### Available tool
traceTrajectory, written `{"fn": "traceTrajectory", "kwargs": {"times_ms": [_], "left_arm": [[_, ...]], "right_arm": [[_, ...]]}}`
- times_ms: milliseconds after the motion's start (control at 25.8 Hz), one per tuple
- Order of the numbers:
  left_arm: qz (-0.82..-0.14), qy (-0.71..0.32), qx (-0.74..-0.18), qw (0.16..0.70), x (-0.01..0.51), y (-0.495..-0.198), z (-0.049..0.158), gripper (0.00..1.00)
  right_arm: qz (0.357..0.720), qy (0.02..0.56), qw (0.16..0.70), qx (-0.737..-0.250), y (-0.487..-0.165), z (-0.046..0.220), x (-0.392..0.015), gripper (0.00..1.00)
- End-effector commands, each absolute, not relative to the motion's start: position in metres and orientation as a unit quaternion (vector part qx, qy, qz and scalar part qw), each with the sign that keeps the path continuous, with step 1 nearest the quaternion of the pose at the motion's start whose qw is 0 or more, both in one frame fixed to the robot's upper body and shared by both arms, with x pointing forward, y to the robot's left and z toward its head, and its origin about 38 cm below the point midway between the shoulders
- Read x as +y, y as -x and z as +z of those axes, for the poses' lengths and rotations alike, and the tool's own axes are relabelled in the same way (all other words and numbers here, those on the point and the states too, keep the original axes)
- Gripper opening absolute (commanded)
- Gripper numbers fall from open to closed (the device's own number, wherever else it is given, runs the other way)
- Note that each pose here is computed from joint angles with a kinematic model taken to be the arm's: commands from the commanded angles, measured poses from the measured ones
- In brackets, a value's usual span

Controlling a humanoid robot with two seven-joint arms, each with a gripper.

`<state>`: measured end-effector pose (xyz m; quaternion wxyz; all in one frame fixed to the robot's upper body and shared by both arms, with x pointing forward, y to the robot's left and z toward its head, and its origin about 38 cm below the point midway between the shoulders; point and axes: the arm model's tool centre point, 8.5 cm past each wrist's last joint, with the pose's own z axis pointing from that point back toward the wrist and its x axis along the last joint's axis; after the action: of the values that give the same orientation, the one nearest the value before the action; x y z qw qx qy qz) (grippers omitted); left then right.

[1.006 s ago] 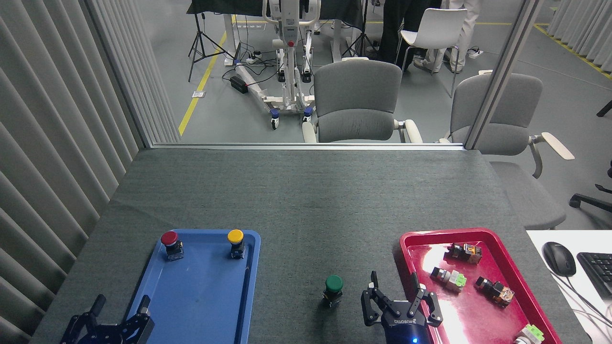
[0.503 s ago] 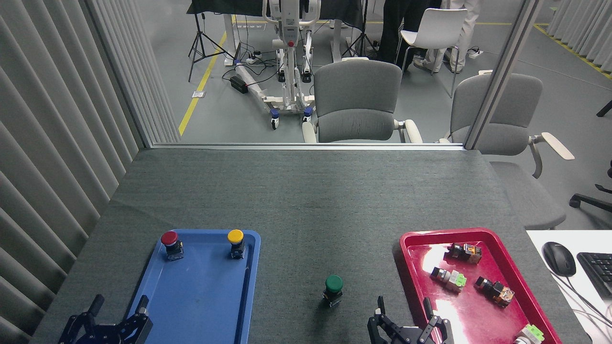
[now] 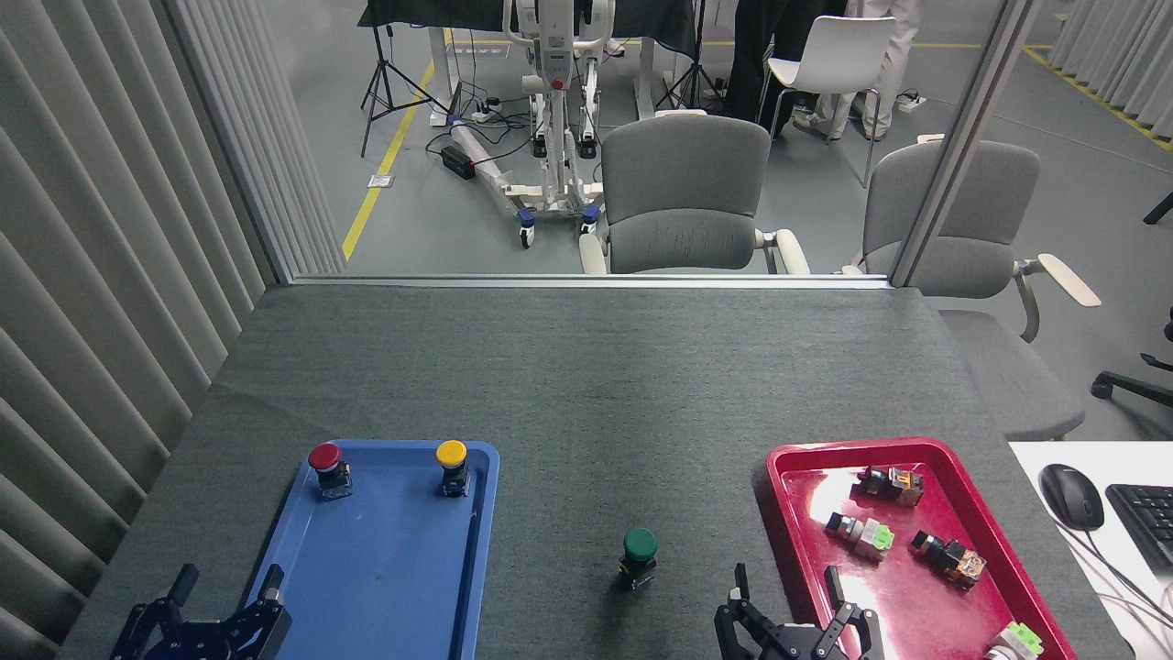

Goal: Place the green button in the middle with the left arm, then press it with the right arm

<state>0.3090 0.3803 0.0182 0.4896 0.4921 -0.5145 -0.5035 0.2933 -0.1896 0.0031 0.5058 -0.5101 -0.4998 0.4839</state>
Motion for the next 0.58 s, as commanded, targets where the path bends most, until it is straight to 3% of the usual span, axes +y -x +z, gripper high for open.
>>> {"fn": "traceTrajectory", "kwargs": {"times_ms": [0, 542], "left_arm": [[-0.505, -0.492, -0.514, 0.489, 0.382, -0.308, 0.018, 0.99], [-0.502, -0.494, -0.515, 0.489, 0.385, -0.309, 0.02, 0.99]], "right_arm": [[0.475, 0.52, 0.496, -0.507, -0.291, 0.004, -0.191, 0.99], [0.477, 0.515, 0.502, -0.506, -0.287, 0.001, -0.187, 1.0]]}}
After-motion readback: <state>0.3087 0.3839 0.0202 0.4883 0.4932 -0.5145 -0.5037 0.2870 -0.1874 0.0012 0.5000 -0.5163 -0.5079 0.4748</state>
